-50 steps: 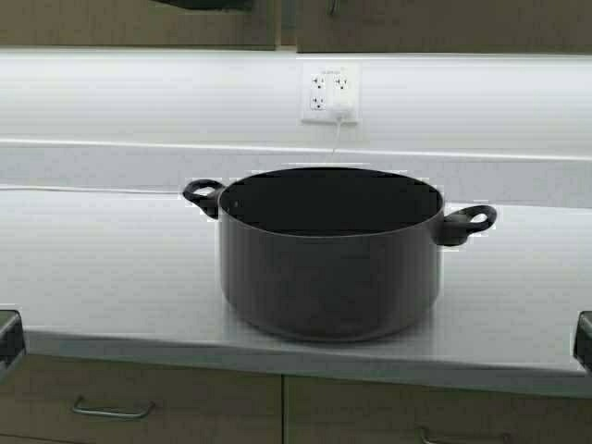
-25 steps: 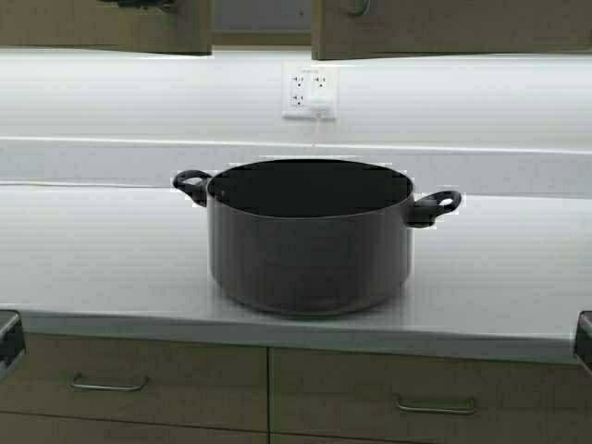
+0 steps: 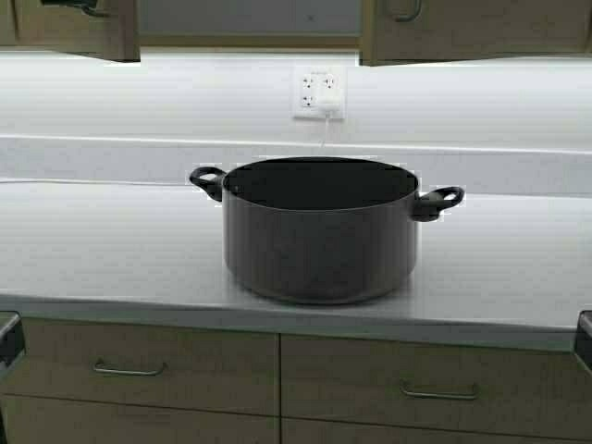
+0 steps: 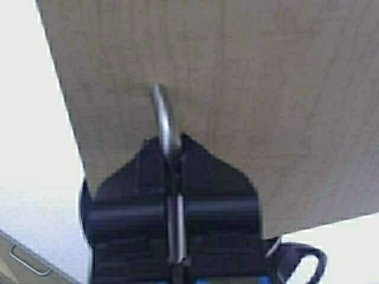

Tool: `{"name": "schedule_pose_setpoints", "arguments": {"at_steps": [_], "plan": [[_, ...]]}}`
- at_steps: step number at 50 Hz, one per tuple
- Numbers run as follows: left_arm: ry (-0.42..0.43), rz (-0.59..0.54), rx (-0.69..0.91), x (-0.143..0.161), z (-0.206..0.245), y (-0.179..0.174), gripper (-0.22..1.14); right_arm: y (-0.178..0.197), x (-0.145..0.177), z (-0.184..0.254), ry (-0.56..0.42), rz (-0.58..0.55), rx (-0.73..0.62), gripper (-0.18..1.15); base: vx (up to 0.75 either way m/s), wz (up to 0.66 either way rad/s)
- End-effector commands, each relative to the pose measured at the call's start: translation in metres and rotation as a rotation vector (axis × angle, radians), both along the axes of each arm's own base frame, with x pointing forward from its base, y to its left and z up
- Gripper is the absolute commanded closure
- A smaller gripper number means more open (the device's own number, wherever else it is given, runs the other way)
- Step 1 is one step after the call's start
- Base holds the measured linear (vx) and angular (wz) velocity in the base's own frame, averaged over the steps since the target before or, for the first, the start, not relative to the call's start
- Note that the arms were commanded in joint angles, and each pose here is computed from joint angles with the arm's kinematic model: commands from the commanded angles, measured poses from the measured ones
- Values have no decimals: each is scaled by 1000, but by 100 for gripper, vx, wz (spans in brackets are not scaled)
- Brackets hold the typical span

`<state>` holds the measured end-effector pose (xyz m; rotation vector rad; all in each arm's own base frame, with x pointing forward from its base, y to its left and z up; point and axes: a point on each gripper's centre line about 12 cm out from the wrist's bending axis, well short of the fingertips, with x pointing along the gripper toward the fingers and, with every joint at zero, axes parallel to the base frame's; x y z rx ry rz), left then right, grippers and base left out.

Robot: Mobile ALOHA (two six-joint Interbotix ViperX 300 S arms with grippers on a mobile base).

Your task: Open the cabinet, put the pot inside, then close it

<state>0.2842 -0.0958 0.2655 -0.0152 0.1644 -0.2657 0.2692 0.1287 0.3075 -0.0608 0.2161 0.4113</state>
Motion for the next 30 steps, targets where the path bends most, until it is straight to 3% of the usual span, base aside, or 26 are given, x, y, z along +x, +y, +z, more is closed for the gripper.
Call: {"name": "schedule_pose_setpoints", "arguments": {"at_steps": [1, 12, 16, 20, 25, 28, 30], "plan": [[-73, -56, 0, -18, 24, -7, 89, -51, 4, 8, -34, -162, 7, 91, -2, 5], [-80, -57, -14, -35, 24, 0, 89, -68, -8, 14, 5, -141, -7, 90, 0, 1], [-70, -63, 1, -36, 21, 0, 83, -68, -10, 10, 51, -108, -14, 81, 1, 3], [-12, -83, 24, -38, 15, -1, 60, -63, -16, 4, 109, -43, -38, 53, 2, 3], [50, -105, 39, -44, 11, -2, 8, -61, -26, 1, 165, 26, -79, 12, 1, 2], [72, -111, 46, -46, 9, -2, -14, -61, -32, 2, 179, 55, -101, 0, 2, 3], [84, -115, 55, -47, 8, -1, -17, -60, -36, 6, 180, 77, -115, 0, 2, 5]]}}
